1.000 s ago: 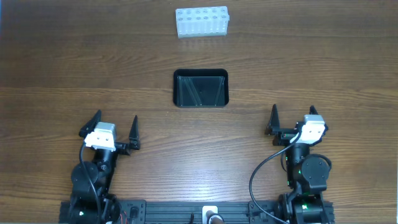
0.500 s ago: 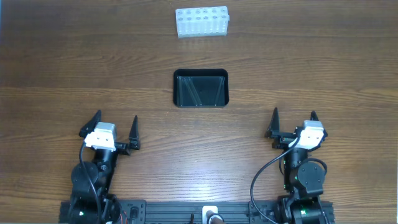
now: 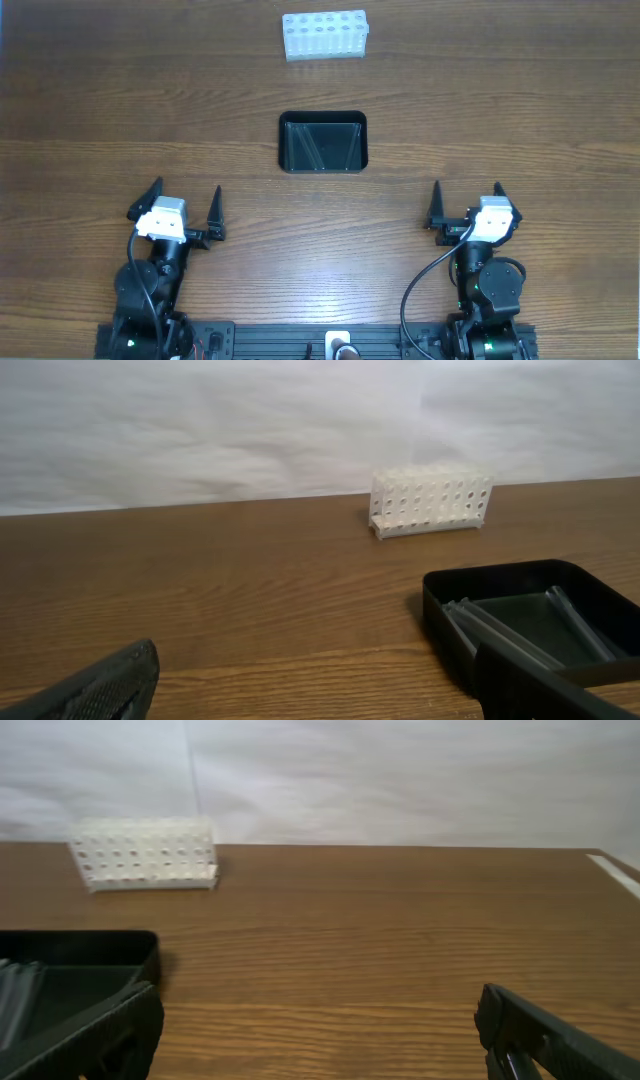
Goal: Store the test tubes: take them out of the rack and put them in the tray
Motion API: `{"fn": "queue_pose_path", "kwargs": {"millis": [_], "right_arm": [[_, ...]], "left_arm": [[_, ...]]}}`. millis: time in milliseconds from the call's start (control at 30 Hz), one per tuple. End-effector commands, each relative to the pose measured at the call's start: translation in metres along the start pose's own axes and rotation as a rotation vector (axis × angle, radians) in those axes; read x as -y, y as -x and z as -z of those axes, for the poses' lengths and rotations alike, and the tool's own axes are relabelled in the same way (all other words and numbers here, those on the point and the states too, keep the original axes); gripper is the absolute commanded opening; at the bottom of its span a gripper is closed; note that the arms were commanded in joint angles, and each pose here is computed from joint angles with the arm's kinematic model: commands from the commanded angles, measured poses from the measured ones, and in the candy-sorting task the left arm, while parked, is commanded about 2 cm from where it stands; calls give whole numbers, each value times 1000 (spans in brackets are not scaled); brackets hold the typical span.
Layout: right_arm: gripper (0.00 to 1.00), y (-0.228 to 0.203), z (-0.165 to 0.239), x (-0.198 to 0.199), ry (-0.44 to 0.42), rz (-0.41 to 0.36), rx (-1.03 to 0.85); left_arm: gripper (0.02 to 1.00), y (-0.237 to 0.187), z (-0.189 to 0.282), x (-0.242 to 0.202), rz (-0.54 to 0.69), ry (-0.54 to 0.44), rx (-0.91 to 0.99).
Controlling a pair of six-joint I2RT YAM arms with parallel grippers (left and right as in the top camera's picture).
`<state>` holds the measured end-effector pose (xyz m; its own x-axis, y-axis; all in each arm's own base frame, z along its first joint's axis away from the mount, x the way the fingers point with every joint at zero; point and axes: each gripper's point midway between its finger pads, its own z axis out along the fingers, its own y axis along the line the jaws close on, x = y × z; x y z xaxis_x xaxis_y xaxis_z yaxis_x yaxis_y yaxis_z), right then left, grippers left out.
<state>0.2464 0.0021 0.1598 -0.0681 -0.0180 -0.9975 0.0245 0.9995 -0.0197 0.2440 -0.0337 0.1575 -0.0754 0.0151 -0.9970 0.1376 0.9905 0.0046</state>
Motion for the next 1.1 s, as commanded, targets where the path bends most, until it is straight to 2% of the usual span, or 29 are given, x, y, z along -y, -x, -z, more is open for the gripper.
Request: {"fn": "queue_pose_path", "kwargs": {"millis": [33, 1100], "right_arm": [[991, -5, 0, -9, 55, -14, -13], [991, -8, -1, -9, 54, -13, -29]], "left_arm": [[1000, -1, 0, 1, -10, -8, 2], [1000, -1, 0, 1, -10, -8, 2]]}}
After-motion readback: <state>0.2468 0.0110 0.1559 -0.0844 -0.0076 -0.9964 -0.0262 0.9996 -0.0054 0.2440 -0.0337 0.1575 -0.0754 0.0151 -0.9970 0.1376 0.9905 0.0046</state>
